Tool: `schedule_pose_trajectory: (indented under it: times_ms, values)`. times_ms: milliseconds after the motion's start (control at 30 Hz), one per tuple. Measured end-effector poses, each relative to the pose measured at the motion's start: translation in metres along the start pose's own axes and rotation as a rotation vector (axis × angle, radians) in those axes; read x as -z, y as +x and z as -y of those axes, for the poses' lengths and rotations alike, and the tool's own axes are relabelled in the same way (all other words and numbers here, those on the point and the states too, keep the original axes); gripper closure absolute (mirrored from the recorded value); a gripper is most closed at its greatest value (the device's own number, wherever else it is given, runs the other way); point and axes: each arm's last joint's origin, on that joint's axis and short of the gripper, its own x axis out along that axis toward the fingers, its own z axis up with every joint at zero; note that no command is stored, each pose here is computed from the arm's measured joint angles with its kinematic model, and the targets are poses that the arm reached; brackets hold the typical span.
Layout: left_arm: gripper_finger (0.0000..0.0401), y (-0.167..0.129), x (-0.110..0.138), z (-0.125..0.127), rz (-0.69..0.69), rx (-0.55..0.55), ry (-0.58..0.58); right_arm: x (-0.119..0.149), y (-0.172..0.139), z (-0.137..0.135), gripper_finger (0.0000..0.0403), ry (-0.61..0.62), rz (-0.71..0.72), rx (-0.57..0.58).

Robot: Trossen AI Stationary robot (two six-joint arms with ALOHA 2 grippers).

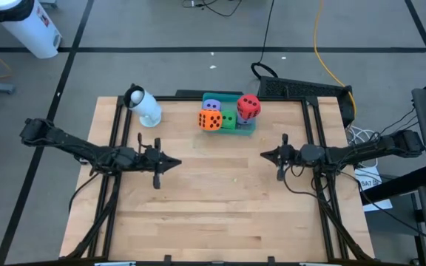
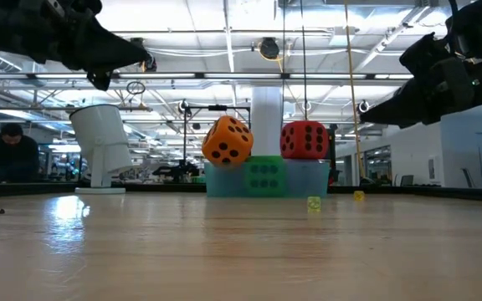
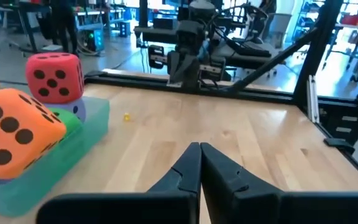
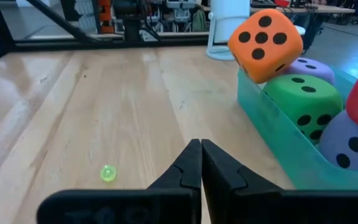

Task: Pick & Place Dice
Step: Put the small yellow dice into the green bin

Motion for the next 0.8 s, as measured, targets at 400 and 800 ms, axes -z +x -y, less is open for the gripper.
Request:
schedule_pose_trajectory:
  times_ms: [400,800]
  values:
    - [0.0398,0.000,0.000,0.000,-0.003,-0.001,0.019,0.002,0.000,0.004,0.0403,0.051,-0.014,0.124]
    - [0.0378,0.000,-0.001,0.000,0.006,0.000,-0.045,0.023,-0.006,0.018,0.0399,0.148,-0.146,0.547]
